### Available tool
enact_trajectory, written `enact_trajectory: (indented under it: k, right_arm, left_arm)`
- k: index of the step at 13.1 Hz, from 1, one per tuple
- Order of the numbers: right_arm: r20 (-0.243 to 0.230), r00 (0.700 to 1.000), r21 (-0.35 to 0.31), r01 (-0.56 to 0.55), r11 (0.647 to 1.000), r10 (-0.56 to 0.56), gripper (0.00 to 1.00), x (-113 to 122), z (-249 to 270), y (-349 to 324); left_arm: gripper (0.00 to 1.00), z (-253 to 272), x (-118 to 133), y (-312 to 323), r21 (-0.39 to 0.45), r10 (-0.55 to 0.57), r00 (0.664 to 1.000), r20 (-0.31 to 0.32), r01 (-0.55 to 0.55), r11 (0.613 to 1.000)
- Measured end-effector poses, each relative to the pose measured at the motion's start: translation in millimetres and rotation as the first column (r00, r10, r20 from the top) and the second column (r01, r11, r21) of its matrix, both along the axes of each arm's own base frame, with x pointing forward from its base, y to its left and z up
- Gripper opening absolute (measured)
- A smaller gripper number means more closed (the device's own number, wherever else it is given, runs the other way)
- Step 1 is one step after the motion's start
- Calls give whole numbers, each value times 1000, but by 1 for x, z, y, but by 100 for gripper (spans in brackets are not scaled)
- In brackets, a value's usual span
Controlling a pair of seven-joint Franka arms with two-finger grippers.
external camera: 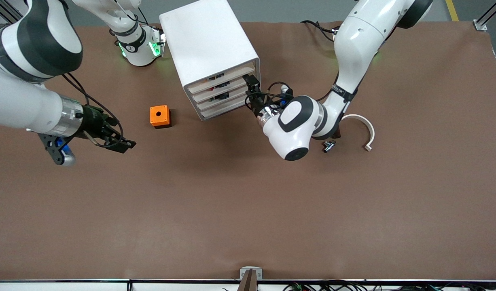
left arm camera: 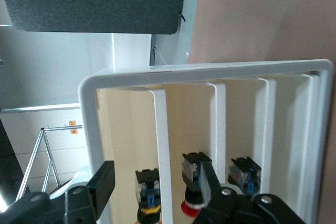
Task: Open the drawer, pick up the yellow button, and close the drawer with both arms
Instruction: 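Grasp the drawer front with the left gripper and pull it open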
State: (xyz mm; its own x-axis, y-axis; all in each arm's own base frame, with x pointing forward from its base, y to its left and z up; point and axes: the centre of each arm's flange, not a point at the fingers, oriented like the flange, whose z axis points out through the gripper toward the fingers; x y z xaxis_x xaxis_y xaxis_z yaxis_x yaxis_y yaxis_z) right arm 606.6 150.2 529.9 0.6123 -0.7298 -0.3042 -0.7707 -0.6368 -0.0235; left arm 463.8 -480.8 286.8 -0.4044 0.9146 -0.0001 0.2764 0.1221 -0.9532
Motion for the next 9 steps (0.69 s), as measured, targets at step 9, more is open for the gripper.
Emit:
enact_trajectory:
  k: [9]
  right_arm:
    - [-25, 997, -5, 78, 997, -78, 100, -3, -8, 37]
  left_arm:
    - [42, -27, -41, -36, 27, -48, 996, -71, 50, 998]
